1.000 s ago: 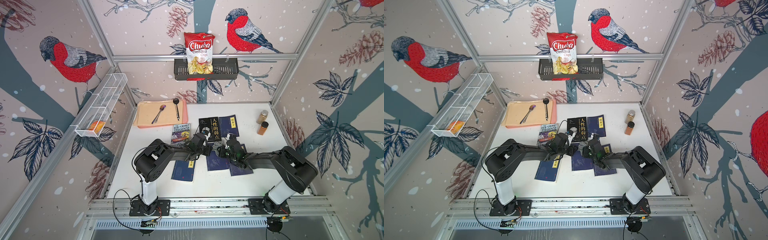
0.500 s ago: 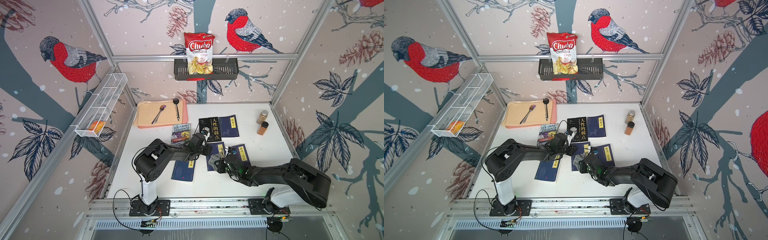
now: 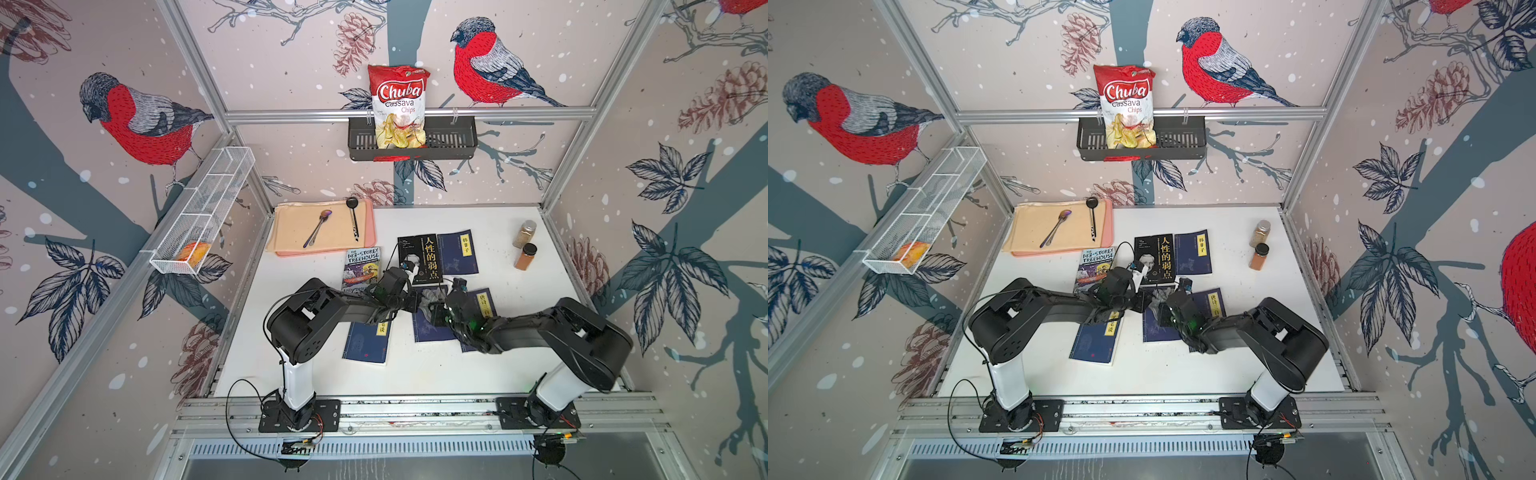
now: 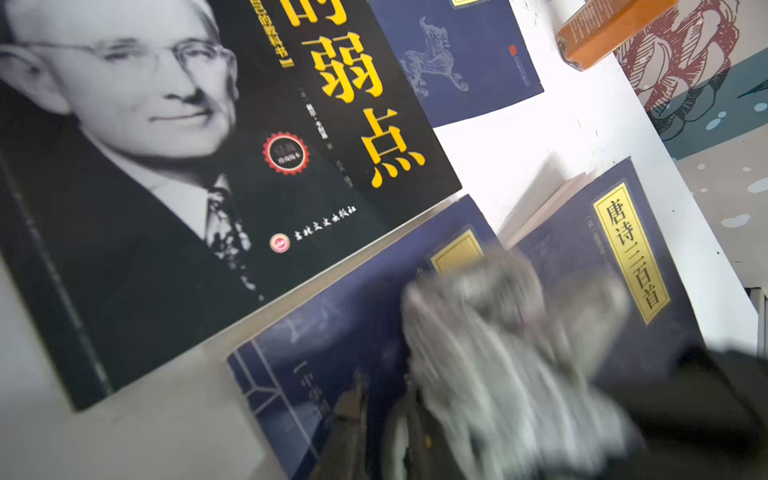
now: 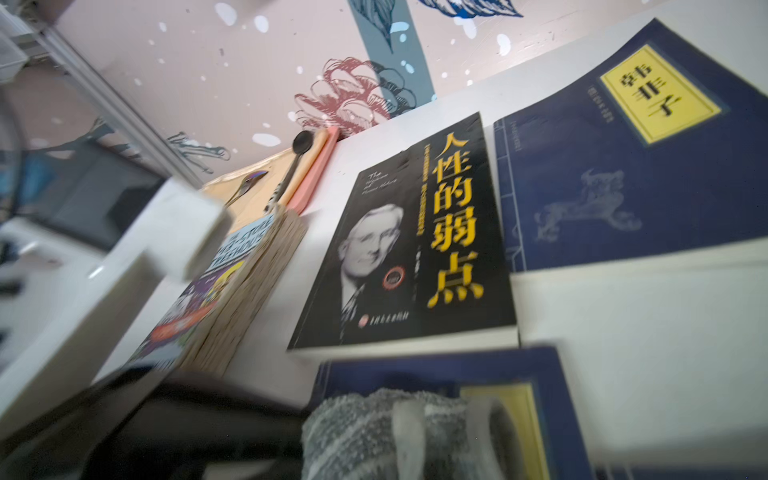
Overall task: Wipe the cover of the book
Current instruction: Wipe the dirt from the cover of the book.
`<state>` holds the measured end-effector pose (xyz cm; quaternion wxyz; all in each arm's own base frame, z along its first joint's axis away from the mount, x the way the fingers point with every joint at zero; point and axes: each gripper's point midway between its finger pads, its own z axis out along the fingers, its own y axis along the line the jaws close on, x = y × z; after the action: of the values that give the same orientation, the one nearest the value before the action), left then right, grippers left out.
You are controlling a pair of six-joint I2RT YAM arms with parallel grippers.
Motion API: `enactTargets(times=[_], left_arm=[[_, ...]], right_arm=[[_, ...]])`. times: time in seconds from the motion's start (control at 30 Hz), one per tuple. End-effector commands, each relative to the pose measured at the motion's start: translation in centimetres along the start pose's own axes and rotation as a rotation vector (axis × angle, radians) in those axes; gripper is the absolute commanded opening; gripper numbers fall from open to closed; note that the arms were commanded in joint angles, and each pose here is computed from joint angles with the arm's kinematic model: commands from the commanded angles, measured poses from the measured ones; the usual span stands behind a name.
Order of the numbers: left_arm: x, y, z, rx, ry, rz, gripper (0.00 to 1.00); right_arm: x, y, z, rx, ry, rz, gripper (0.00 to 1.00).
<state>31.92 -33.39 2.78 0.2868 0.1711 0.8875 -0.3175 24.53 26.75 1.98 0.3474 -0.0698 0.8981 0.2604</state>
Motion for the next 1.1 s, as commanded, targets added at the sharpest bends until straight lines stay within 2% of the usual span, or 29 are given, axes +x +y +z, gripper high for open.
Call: enactTargets(times=[0.0, 0.13, 0.23, 0.4, 0.47, 0.57, 0.7, 0.8, 0.93, 1.07], left_arm=[[4.6, 2.3, -0.2, -0.09, 0.171, -0.057, 0.2], [4.8, 2.4, 0.0, -0.085, 0.175, -0.058, 0.18], [4.9, 2.4, 0.0, -0.083, 0.174, -0.059, 0.17], [4.9, 2.5, -0.4, -0.093, 0.171, -0.061, 0.17], [4.7, 2.4, -0.6, -0.092, 0.166, -0.061, 0.18], [4.5, 2.4, -0.7, -0.093, 0.164, -0.062, 0.18], [4.4, 2.4, -0.8, -0.09, 0.161, -0.064, 0.19], [4.4, 2.3, -0.7, -0.085, 0.16, -0.063, 0.18], [4.6, 2.3, -0.5, -0.082, 0.167, -0.064, 0.18], [4.8, 2.6, -0.8, -0.089, 0.169, -0.066, 0.19]], right_arm=[[9.5, -4.3, -3.0, 0.162, 0.277, 0.036, 0.06], [10.8, -3.8, -4.1, 0.153, 0.279, 0.045, 0.07], [8.6, -3.5, -2.5, 0.153, 0.236, 0.025, 0.07], [3.5, -4.1, 1.9, 0.157, 0.177, 0.017, 0.05], [3.2, -4.2, 3.1, 0.17, 0.191, -0.001, 0.05], [5.1, -2.0, 2.9, 0.118, 0.231, -0.032, 0.06], [9.4, 0.8, 0.4, 0.062, 0.297, -0.057, 0.07], [11.9, 0.5, -1.1, 0.068, 0.334, -0.034, 0.06], [13.0, -0.3, -1.8, 0.079, 0.354, -0.015, 0.06], [12.1, -0.7, -1.2, 0.095, 0.336, -0.037, 0.06]])
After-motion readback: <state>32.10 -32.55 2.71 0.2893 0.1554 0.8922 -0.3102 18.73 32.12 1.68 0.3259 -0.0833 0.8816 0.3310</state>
